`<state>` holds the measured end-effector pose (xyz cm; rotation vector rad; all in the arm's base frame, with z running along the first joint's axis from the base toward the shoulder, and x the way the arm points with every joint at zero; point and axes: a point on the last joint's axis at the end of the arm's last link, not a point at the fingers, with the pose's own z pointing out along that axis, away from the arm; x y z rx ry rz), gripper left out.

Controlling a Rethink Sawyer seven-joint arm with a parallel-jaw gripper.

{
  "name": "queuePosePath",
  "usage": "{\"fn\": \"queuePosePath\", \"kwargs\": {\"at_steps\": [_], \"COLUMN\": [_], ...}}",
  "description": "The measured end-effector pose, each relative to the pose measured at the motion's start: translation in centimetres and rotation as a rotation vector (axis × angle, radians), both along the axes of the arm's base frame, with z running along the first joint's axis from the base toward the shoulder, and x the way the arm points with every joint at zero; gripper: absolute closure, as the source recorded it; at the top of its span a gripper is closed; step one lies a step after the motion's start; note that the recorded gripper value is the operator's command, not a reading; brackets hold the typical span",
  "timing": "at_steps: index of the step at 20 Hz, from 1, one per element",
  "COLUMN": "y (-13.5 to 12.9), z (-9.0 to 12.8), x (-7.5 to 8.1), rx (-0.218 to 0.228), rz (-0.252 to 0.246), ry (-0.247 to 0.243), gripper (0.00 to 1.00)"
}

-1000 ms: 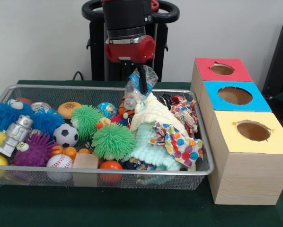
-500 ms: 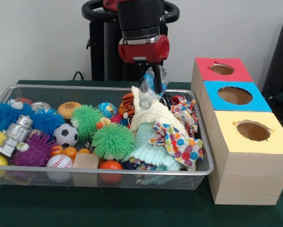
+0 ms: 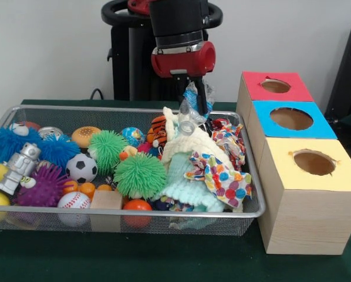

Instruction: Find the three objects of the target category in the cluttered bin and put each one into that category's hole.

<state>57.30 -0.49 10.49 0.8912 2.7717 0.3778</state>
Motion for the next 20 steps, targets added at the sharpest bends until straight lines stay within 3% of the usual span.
{"fn": "queuePosePath", "kwargs": {"at_steps": [8,15,17,18,20], "y": [-0.3,0.4,0.9,1.5,1.9], "z": [0.1,-0.5,-0.6,-0.7,-0.8], "x": [-0.6,-2.3,-2.9,-3.6,-4.0], "rx": [0.041,0.140,0.180,0.221,0.247], "rz": [-0.025,-0.084,-0.104,-0.123,-0.135], "ry": [0.024,0.103,0.132,0.164,0.184], "gripper": [1.00,1.00,1.00,1.00,1.00]}}
